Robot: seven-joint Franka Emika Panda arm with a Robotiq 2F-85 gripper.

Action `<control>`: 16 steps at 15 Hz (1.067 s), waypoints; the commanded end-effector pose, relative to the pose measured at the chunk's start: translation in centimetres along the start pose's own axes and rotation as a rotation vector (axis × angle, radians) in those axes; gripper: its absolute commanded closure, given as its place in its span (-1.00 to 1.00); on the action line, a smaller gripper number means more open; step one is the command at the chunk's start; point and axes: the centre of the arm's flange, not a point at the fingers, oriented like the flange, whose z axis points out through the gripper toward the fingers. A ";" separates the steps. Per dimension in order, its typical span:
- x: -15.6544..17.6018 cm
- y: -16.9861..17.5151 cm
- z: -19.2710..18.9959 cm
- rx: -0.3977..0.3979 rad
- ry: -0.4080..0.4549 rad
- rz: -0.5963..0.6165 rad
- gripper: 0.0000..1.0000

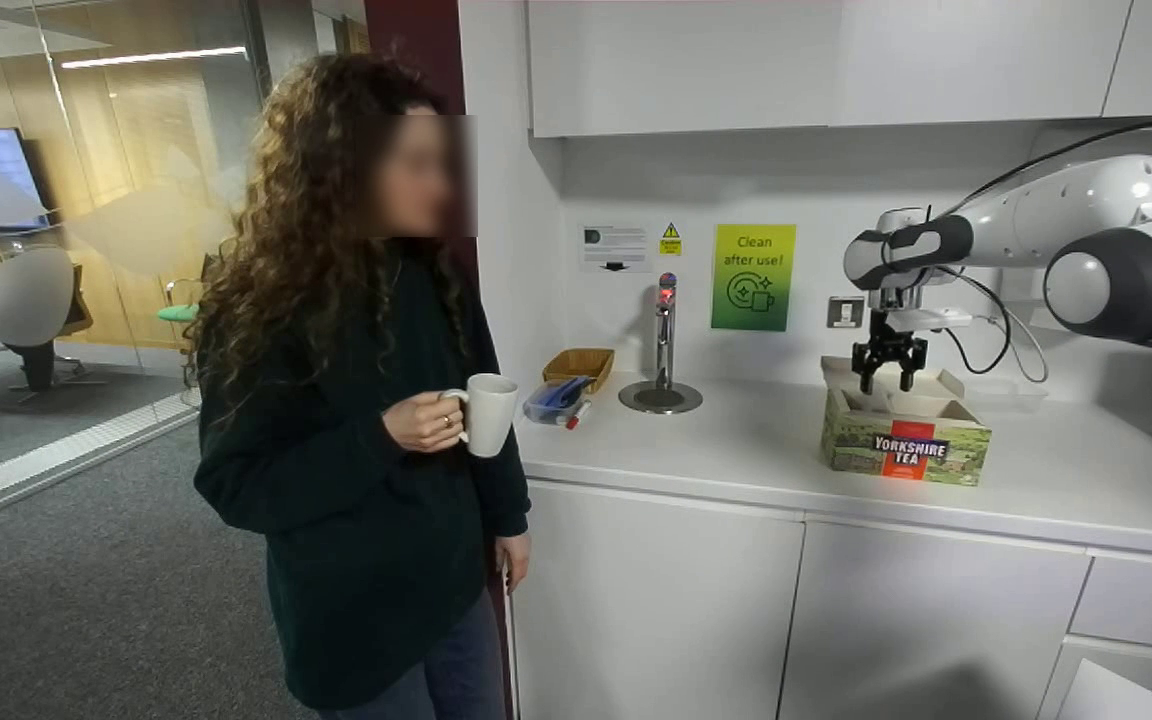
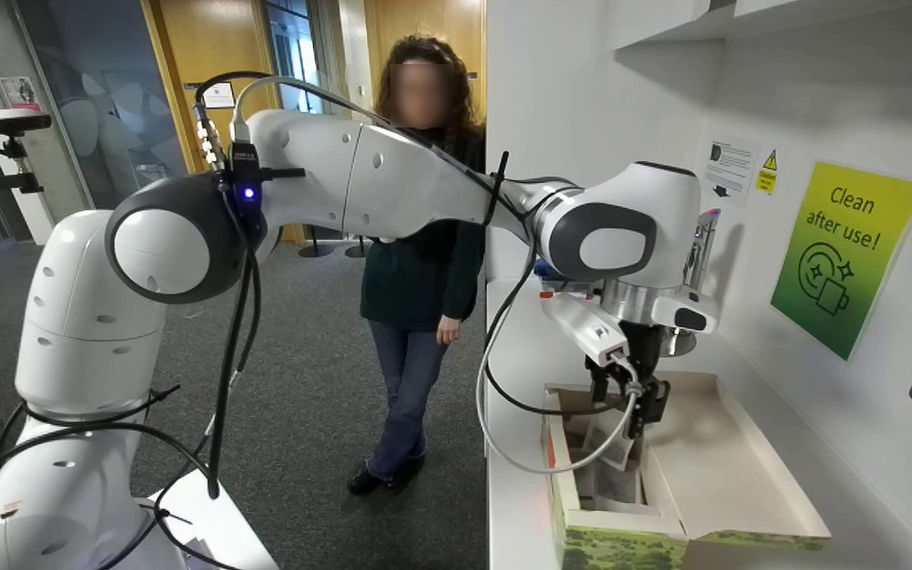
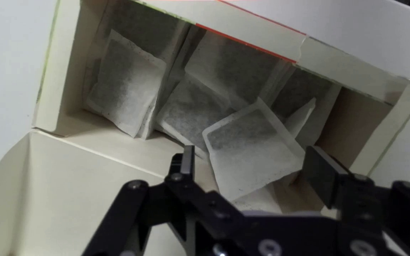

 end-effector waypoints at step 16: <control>4.0 -1.0 -0.1 0.038 0.088 0.012 -0.44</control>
